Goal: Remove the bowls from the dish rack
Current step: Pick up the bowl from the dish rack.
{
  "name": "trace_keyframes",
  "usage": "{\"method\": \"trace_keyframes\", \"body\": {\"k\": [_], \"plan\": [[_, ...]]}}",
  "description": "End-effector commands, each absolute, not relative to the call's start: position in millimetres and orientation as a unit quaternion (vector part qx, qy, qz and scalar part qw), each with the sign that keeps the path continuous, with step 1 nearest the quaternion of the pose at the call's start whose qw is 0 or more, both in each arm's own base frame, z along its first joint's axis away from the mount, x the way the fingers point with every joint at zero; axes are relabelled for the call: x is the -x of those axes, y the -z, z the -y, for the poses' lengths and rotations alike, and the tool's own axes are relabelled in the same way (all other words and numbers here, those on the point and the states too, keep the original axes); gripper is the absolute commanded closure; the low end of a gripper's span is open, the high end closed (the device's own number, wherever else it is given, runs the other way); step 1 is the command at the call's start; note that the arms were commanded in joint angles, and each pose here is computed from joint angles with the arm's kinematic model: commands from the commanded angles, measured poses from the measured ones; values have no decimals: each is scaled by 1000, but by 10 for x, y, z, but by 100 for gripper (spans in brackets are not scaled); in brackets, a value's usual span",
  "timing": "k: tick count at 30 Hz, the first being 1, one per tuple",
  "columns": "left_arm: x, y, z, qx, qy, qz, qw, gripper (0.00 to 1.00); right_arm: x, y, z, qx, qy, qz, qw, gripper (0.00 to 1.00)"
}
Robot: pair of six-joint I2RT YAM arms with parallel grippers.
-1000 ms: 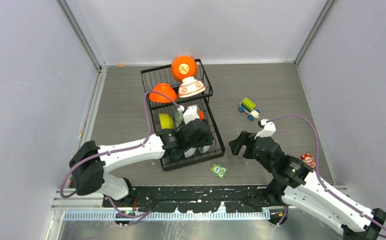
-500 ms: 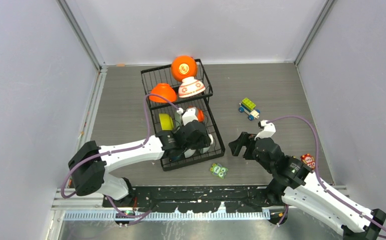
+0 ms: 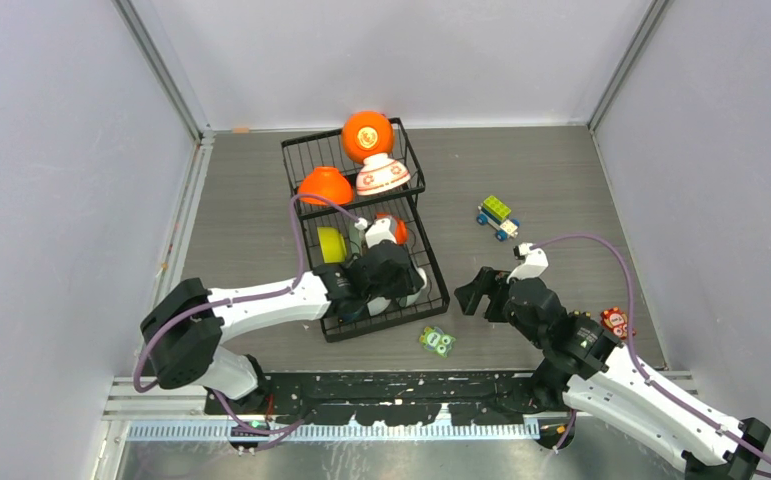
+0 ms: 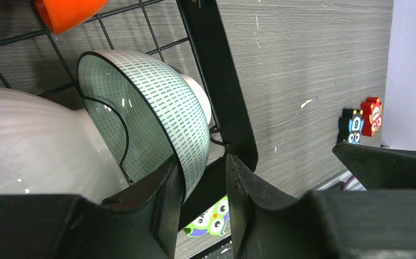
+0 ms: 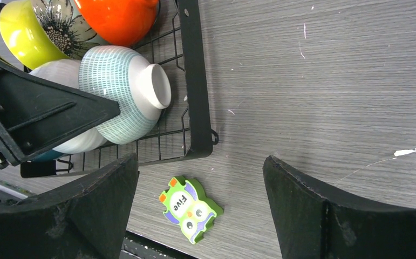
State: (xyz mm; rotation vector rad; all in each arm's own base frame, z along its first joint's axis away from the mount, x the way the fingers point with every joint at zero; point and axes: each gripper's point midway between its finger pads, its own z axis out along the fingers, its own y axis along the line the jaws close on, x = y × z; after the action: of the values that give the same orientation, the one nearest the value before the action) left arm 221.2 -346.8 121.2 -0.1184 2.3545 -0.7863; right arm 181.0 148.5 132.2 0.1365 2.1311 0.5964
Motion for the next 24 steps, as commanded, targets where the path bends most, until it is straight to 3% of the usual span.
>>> {"method": "trace_keyframes", "body": {"k": [1, 15, 20, 24], "plan": [[-2267, -1264, 3562, 56, 335, -883, 325, 65, -1860, -1436, -1554, -65, -264, -847, 458, 11], [-2259, -1323, 3611, 44, 369, -867, 333, 87, -1851, -1417, -1542, -71, -267, -845, 458, 11], [-2261, -1396, 3603, 37, 383, -857, 342, 100, -1853, -1415, -1536, -73, -266, -845, 459, 11], [-2260, -1501, 3599, 25, 401, -843, 358, 100, -1863, -1428, -1538, -75, -266, -843, 460, 11]]}}
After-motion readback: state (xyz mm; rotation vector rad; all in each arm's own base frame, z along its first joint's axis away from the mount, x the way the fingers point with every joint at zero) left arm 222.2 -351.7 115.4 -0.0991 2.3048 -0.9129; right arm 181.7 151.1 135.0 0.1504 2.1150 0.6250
